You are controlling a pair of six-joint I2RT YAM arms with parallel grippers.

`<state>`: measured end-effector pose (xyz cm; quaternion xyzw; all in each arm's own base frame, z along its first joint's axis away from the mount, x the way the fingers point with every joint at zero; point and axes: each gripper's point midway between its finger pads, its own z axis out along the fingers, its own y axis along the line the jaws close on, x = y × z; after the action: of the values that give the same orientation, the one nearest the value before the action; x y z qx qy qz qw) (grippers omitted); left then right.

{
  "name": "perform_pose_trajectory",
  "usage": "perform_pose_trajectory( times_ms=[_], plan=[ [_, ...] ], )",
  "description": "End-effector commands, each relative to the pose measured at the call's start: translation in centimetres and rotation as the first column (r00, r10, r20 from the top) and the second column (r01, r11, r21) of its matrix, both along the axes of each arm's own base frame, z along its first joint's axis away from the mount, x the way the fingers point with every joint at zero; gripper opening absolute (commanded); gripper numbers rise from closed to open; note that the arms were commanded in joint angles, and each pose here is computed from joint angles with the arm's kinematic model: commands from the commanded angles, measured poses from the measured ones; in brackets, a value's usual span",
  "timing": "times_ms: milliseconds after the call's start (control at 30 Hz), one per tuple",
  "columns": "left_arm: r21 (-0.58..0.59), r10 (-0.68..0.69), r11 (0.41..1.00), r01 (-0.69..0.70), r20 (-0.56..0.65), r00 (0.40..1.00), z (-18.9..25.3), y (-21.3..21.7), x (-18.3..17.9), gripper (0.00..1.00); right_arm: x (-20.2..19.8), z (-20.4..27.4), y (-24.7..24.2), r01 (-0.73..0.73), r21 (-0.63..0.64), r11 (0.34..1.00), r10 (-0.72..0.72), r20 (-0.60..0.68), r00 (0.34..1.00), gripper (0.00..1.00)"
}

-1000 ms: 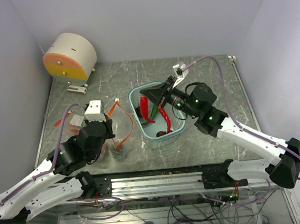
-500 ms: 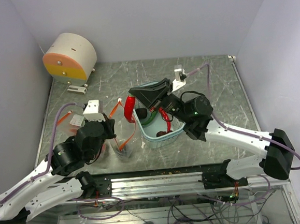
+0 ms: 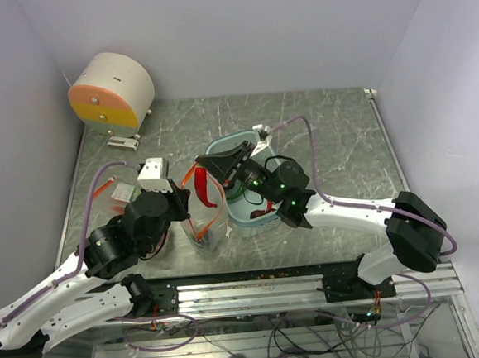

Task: Place the food in the zip-top bag and seal the zipper
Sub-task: Place the fake vegetable in the zipper food storage bag, then pick up the fake vegetable from the bin.

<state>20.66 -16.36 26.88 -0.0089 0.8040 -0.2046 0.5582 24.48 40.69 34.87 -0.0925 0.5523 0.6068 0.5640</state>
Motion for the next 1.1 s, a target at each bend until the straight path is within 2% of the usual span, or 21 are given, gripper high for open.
perform_pose_trajectory(
  times_ms=[0,33,100,167,267,333,433,500,667,867,1067],
  plan=[
    [-0.036,0.023,0.999,-0.022,0.037,0.999,1.8,0.4,0.3,0.07,-0.5,-1.5,-0.2,0.062,-0.103,0.993,-0.062,0.004,0.998,0.00],
    [-0.029,0.033,0.999,-0.032,0.040,0.999,1.8,0.6,0.3,0.07,-0.6,-2.2,0.1,0.063,-0.152,0.986,-0.063,0.003,0.998,0.00],
    [-0.019,0.047,0.999,-0.046,0.047,0.998,1.9,1.0,0.4,0.07,-1.1,-3.7,1.0,0.032,-0.260,0.965,-0.035,-0.007,0.999,0.11],
    [-0.013,0.054,0.998,-0.054,0.051,0.997,1.9,1.2,0.5,0.07,-1.3,-5.0,1.4,0.013,-0.343,0.939,-0.018,-0.013,1.000,0.30],
    [-0.009,0.063,0.998,-0.062,0.056,0.996,1.8,1.3,0.6,0.07,-1.8,-5.8,1.2,-0.010,-0.424,0.906,0.003,-0.019,1.000,0.65],
    [-0.007,0.063,0.998,-0.063,0.056,0.996,1.6,1.2,0.7,0.07,-2.1,-5.3,0.2,0.012,-0.452,0.892,-0.015,-0.003,1.000,0.81],
    [0.006,0.063,0.998,-0.063,0.052,0.997,1.4,1.2,0.7,0.07,-1.5,-4.1,-2.3,0.110,-0.468,0.877,-0.115,0.019,0.993,0.82],
    [0.018,0.072,0.997,-0.073,0.050,0.996,1.2,1.5,0.7,0.07,-0.6,-4.4,-4.2,0.174,-0.523,0.834,-0.204,0.001,0.979,0.83],
    [0.021,0.104,0.994,-0.106,0.060,0.993,1.2,2.9,0.4,0.07,1.9,-7.3,-7.2,0.265,-0.707,0.656,-0.398,-0.026,0.917,0.81],
    [0.013,0.123,0.992,-0.125,0.075,0.989,1.5,4.1,0.0,0.07,4.3,-15.0,-8.9,0.177,-0.881,0.438,-0.522,-0.090,0.848,0.73],
    [0.024,0.123,0.992,-0.125,0.072,0.990,1.5,4.5,-0.3,0.07,7.1,-21.2,-10.7,0.068,-0.937,0.344,-0.604,-0.165,0.780,0.72]
  ],
)
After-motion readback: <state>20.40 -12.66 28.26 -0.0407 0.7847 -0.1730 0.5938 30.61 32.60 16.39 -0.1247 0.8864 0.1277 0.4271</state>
